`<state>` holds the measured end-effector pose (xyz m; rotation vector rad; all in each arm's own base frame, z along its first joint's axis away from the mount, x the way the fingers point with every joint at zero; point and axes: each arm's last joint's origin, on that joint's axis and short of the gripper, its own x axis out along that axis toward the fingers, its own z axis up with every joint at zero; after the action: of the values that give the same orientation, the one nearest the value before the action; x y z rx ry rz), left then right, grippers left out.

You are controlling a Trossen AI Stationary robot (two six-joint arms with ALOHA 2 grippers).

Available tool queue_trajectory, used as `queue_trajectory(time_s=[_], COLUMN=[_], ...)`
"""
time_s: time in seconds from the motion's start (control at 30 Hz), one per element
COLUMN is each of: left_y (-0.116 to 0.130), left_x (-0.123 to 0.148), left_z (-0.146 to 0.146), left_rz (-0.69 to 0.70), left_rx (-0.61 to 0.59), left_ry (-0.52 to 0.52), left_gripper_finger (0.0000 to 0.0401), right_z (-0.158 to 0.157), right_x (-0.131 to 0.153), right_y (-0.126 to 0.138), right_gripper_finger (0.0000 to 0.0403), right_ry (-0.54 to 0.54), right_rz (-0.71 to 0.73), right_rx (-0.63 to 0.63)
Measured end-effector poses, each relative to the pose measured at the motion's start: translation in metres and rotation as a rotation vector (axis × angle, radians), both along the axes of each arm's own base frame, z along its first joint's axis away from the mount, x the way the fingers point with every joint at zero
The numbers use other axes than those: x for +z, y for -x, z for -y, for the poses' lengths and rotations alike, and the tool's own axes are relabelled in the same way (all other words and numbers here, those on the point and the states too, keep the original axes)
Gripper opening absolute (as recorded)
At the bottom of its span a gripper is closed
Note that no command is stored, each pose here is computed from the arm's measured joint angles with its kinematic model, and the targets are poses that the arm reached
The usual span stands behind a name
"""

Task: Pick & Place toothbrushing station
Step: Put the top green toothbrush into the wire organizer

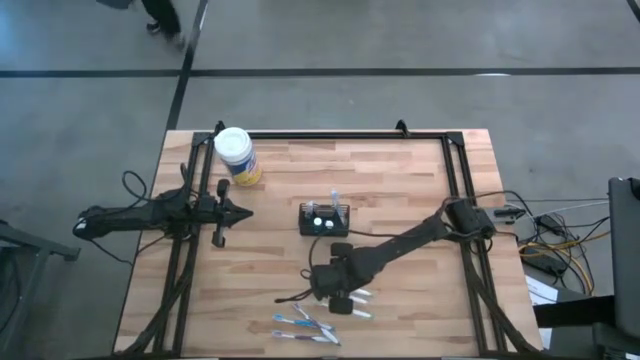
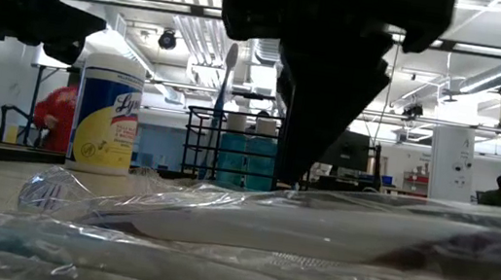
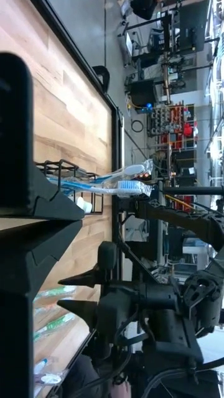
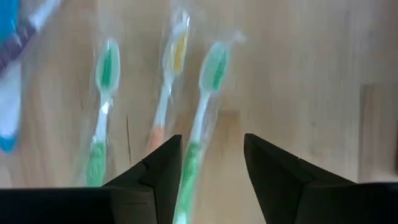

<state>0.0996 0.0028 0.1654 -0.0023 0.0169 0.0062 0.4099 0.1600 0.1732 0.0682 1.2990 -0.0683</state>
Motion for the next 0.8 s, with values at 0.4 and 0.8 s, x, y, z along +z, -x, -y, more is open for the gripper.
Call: queue_trajectory(time_s=[0.4,0.8], left_y=[0.0,0.0], left_x=[-0.001,-0.001], left_z=[0.0,0.0], left_rz=[-0.009,-0.011], left_rx=[-0.003,-0.004], left_ry=[0.003,0.0], left_gripper_finger=[0.0014,0.0014], right_z=[-0.002,-0.002], right_x=[-0.012,-0.026], right_y=[-0.001,0.006], right_gripper_finger=[0.0166,0.0155], right_ry=[-0.032,-0.027], right_rz=[0.005,-0.024], right_rx=[-0.04,-0.072])
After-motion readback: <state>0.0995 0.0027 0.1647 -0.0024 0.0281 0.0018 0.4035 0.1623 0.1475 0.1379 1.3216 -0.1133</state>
